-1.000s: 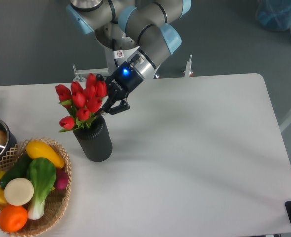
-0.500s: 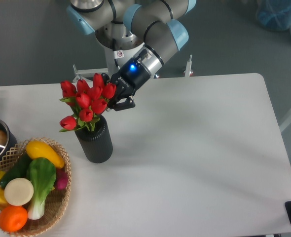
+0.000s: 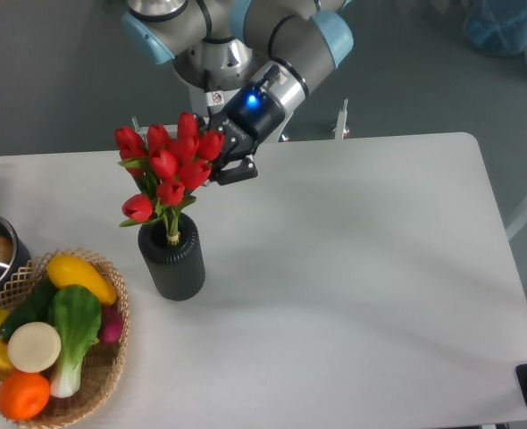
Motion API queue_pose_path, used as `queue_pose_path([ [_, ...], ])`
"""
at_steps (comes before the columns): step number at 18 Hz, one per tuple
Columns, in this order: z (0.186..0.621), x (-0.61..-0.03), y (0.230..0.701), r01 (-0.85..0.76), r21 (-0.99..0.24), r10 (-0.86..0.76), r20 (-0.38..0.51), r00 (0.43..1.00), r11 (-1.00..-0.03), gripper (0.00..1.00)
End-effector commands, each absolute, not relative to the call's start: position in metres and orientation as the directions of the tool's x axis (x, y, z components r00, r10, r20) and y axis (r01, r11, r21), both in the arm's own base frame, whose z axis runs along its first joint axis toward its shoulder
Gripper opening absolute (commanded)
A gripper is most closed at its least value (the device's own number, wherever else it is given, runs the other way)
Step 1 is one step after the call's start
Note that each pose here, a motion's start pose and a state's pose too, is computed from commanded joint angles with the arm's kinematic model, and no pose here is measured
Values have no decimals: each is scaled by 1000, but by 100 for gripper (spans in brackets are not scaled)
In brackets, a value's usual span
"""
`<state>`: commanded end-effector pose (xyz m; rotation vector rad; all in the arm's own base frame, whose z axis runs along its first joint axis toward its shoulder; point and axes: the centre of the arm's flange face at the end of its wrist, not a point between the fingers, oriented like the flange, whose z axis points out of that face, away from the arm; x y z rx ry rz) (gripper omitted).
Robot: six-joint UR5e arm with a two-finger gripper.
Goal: Pick up the flowers from the vase
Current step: 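Lift the gripped tulips straight up out of the black vase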
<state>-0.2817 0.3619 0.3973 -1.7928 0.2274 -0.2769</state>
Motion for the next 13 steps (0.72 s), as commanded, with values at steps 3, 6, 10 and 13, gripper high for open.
queue_pose_path([
  [3, 417, -288, 362, 33, -970, -276, 101, 956, -241, 11],
  [6, 431, -293, 363, 60, -968, -263, 126, 957, -244, 10],
  [10, 433, -294, 362, 67, -969, -261, 130, 957, -237, 10],
  [13, 433, -293, 361, 68, -969, -260, 131, 957, -239, 11],
])
